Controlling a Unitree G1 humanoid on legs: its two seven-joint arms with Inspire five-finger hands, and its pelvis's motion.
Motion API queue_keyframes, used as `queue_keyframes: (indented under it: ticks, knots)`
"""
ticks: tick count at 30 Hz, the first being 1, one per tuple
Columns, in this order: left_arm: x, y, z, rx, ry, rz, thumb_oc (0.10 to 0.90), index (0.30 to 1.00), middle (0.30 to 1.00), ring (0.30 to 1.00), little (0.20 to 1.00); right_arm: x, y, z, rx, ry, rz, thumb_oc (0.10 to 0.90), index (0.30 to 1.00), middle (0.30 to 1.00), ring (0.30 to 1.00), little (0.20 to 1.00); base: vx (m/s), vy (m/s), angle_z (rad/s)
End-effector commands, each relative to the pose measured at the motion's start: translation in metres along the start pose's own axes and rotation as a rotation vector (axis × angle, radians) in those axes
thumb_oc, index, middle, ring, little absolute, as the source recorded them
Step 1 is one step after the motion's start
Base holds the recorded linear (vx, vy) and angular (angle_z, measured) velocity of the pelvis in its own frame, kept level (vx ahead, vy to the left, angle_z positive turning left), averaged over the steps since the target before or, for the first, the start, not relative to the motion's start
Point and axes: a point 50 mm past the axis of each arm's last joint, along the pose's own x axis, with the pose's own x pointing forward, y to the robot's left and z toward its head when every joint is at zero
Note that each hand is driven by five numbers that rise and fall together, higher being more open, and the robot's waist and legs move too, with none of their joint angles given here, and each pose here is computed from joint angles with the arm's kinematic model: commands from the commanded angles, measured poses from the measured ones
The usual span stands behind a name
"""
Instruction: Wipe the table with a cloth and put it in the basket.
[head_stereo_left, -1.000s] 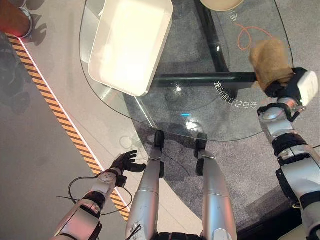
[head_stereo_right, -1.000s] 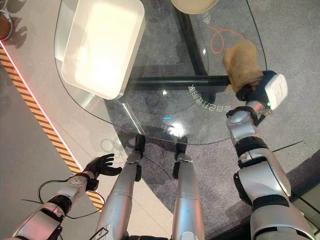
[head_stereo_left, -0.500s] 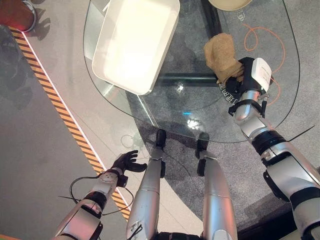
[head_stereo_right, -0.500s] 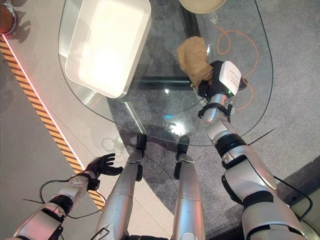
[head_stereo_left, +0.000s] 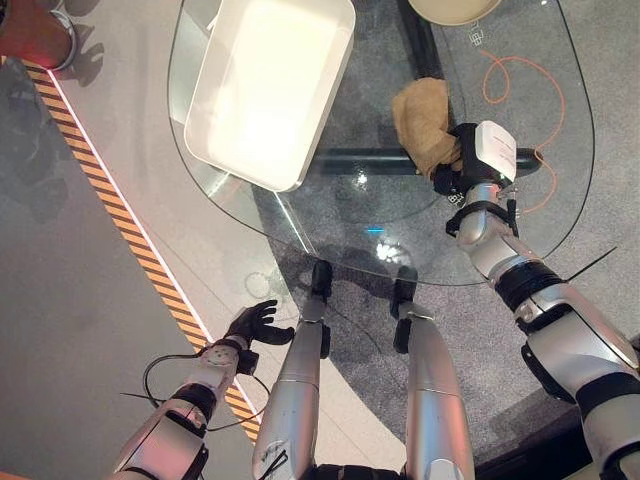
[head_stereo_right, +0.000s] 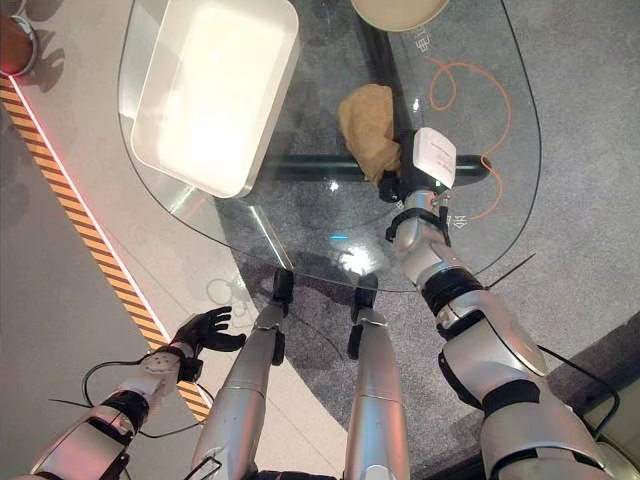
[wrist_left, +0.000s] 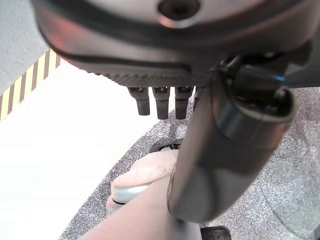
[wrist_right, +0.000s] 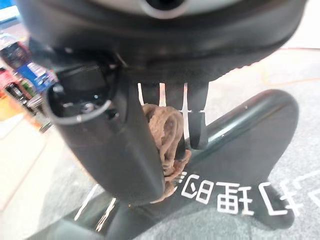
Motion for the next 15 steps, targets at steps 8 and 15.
queue_keyframes:
  ticks: [8, 15]
  knots:
    - [-0.002, -0.017, -0.015, -0.012, 0.032, -0.015, 0.8, 0.9, 0.9, 0.9, 0.9, -0.043, 0.052, 0.08, 0.031, -0.403, 0.27, 0.1, 0.3, 0.3, 0.3, 0.2, 0.0, 0.0, 0.0]
    - [-0.002, -0.019, -0.016, -0.014, 0.031, -0.01, 0.8, 0.9, 0.9, 0.9, 0.9, -0.056, 0.06, 0.086, 0.063, -0.433, 0.302, 0.1, 0.3, 0.3, 0.3, 0.2, 0.0, 0.0, 0.0]
